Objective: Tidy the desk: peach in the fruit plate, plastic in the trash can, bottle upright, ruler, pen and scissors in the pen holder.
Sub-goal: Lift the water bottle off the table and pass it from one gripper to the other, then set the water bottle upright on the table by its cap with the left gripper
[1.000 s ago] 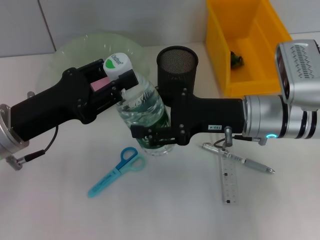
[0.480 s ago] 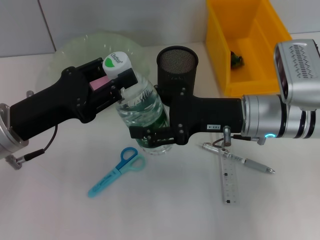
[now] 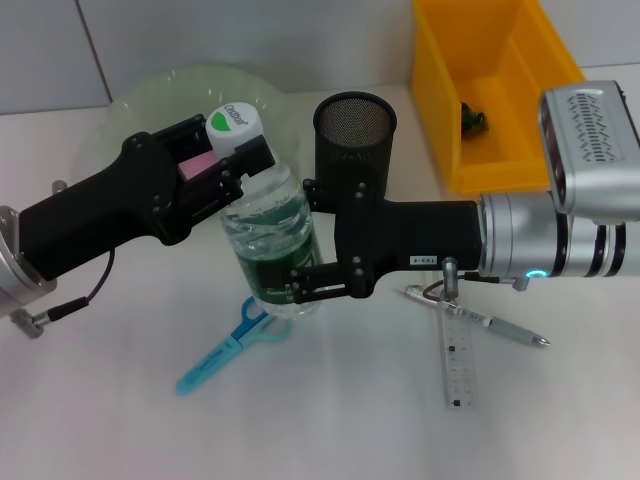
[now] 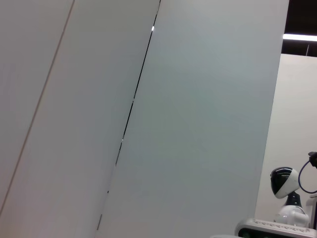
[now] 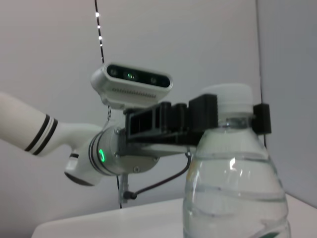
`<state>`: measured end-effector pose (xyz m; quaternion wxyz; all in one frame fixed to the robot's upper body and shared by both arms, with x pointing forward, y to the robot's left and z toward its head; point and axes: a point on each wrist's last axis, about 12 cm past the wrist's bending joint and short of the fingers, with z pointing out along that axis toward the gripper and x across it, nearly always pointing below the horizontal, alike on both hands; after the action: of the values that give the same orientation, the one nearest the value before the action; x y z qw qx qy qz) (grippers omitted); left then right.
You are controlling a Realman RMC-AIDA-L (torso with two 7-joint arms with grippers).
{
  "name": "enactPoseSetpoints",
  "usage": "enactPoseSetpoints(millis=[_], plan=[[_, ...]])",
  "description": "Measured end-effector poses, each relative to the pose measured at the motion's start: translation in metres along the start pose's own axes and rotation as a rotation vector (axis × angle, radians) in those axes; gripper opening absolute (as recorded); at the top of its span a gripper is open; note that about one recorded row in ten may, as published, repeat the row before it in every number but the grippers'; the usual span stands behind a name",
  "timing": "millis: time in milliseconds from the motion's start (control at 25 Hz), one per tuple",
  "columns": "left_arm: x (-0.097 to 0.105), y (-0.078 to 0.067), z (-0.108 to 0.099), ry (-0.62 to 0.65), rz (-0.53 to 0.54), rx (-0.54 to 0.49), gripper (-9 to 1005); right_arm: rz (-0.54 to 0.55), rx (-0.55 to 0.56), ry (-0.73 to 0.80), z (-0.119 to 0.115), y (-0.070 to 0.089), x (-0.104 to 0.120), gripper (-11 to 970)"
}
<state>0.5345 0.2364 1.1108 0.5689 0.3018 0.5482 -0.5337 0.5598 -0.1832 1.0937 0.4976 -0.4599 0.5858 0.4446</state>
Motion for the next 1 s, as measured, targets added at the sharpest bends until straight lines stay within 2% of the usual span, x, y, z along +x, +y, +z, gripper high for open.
enactPoseSetpoints(millis=[800,1000], plan=[[-0.005,0.001,-0.002,-0.010,0.009,-0.006,448,0.009,0.012,0.094,0.006,-0.002,0.010,824],[-0.013,0.006,-0.011,-0.028,0.040,-0.050,448,0.021,0.043,0.118,0.003,-0.002,0.017,824]])
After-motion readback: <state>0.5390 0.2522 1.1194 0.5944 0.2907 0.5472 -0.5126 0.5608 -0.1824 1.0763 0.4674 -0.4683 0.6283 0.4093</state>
